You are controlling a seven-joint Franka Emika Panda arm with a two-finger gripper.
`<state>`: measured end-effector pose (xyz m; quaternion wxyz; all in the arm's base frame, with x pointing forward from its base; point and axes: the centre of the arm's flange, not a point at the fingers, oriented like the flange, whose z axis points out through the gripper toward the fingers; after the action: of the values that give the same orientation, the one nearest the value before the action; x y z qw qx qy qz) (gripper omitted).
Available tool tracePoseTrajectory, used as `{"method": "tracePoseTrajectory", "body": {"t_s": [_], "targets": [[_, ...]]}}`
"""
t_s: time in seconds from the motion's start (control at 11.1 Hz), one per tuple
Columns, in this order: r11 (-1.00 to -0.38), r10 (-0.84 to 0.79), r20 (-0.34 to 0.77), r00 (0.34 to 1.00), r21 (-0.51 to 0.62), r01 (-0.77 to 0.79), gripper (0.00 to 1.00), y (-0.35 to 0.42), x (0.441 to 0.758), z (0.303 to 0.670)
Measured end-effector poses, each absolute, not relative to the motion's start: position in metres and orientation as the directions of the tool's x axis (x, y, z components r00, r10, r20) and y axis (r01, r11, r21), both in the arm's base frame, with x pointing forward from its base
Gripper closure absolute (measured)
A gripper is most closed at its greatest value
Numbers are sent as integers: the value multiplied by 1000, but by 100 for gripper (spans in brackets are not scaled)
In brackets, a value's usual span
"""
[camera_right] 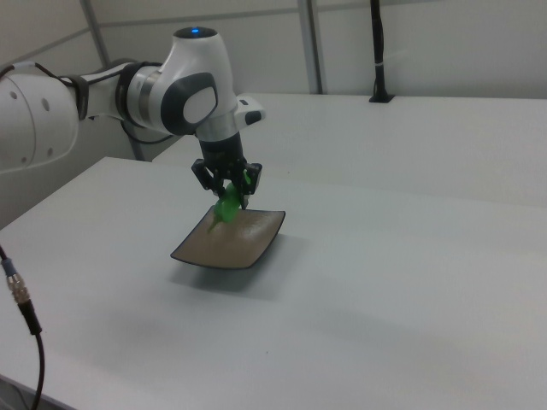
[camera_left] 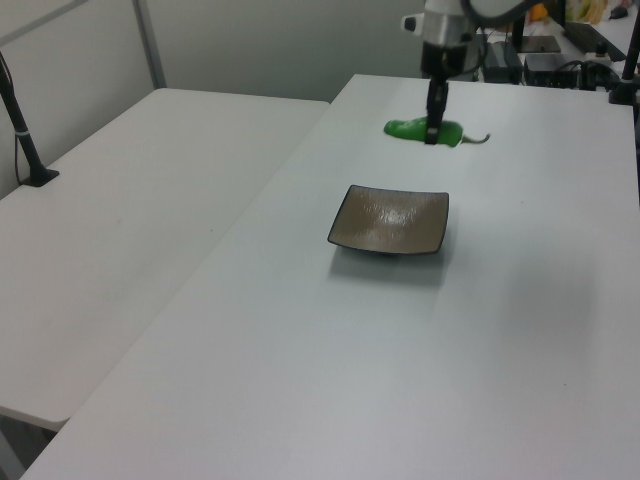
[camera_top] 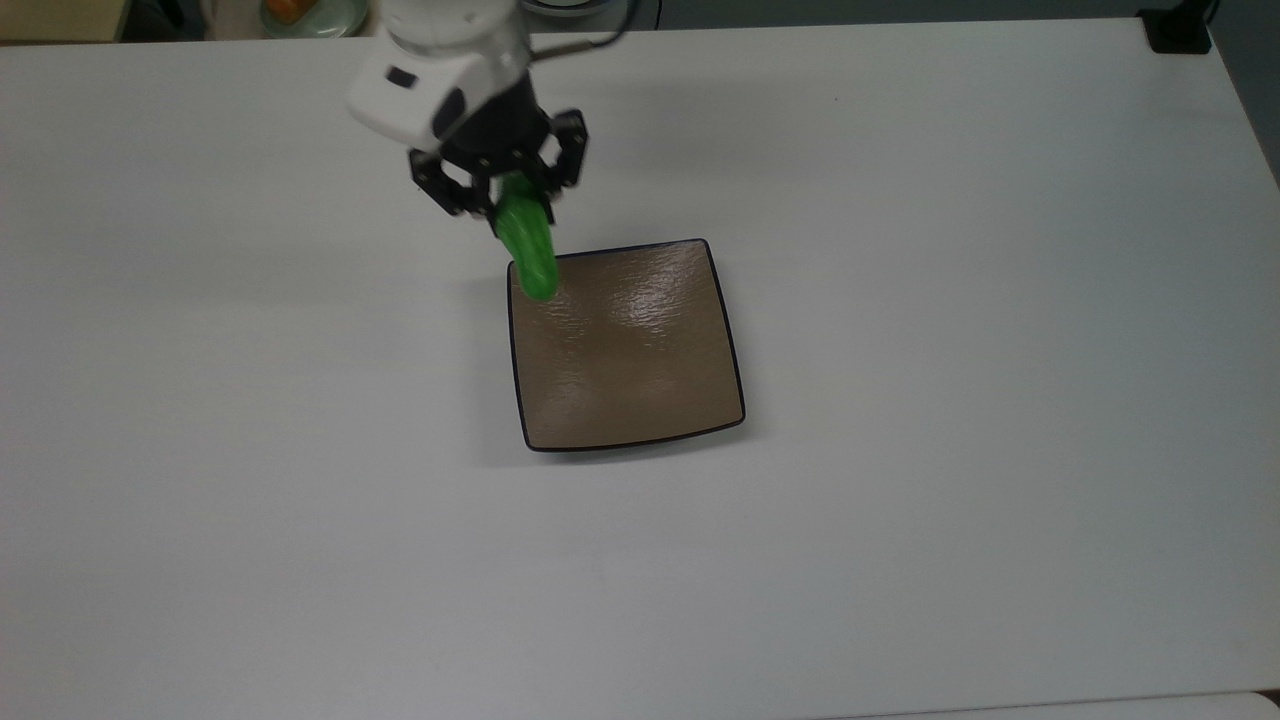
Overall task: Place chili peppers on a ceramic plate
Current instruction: 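Lift the chili pepper and carry it over the brown plate, then lower the chili pepper onto the plate and open the gripper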
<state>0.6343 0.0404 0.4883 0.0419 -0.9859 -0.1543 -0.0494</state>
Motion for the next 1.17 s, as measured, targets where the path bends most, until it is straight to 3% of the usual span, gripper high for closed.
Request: {"method": "tracePoseTrajectory", "body": {"t_s": [1.17], "targets": [[-943, 295, 136, 946, -119, 311, 56, 104, 668, 368]]}}
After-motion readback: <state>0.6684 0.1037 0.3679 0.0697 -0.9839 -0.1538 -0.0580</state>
